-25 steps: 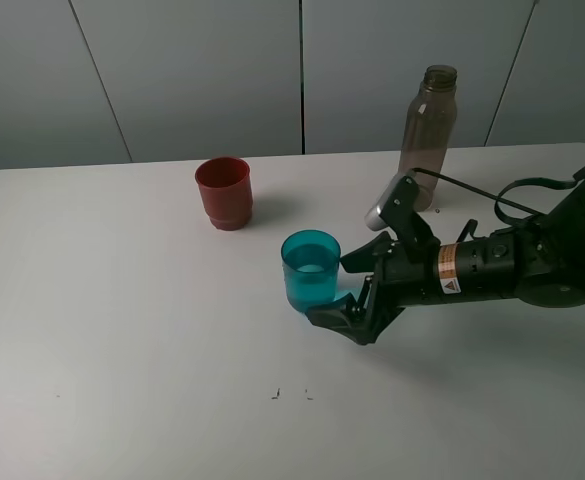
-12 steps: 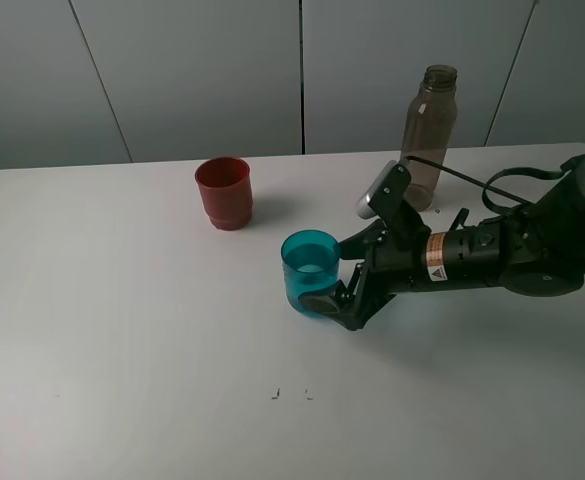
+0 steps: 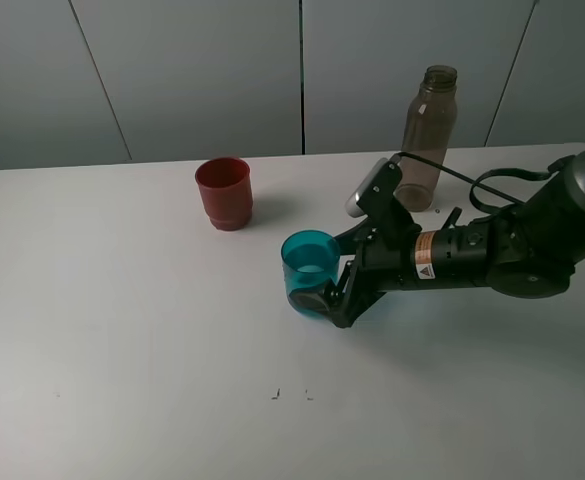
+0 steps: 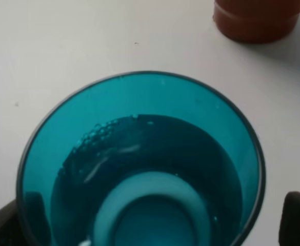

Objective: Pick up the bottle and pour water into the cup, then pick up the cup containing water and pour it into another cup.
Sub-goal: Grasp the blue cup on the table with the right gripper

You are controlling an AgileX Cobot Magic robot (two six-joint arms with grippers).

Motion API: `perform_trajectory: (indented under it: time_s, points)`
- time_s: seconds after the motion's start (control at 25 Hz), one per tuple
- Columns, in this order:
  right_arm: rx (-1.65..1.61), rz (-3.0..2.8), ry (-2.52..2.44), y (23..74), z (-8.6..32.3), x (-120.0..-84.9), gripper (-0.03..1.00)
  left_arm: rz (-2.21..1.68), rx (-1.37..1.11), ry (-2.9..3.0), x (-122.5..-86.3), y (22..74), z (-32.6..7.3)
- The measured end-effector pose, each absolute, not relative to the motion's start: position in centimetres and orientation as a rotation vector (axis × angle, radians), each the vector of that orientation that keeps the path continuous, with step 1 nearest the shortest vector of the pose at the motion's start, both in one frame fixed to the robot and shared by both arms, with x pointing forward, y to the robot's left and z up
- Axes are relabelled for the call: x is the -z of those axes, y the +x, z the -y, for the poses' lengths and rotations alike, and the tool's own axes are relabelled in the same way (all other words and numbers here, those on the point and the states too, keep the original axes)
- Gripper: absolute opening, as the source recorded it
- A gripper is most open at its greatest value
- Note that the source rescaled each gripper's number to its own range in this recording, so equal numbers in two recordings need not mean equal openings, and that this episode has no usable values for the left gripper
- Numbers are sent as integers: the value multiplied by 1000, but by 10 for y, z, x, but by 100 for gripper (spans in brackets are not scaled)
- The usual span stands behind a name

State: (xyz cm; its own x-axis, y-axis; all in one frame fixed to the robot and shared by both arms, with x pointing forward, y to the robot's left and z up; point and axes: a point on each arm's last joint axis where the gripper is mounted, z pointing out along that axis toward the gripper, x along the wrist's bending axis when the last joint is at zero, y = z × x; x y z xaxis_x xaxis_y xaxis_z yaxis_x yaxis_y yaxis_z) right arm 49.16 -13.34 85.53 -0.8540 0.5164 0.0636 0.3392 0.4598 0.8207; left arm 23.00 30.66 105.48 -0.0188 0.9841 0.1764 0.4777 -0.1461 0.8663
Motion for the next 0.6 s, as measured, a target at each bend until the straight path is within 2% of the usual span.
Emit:
perform_trajectory:
  time_s: [0.6]
  points:
    - [-1336, -2507, 719, 492, 125, -857, 100, -1534, -1107, 1673, -1055, 230, -307]
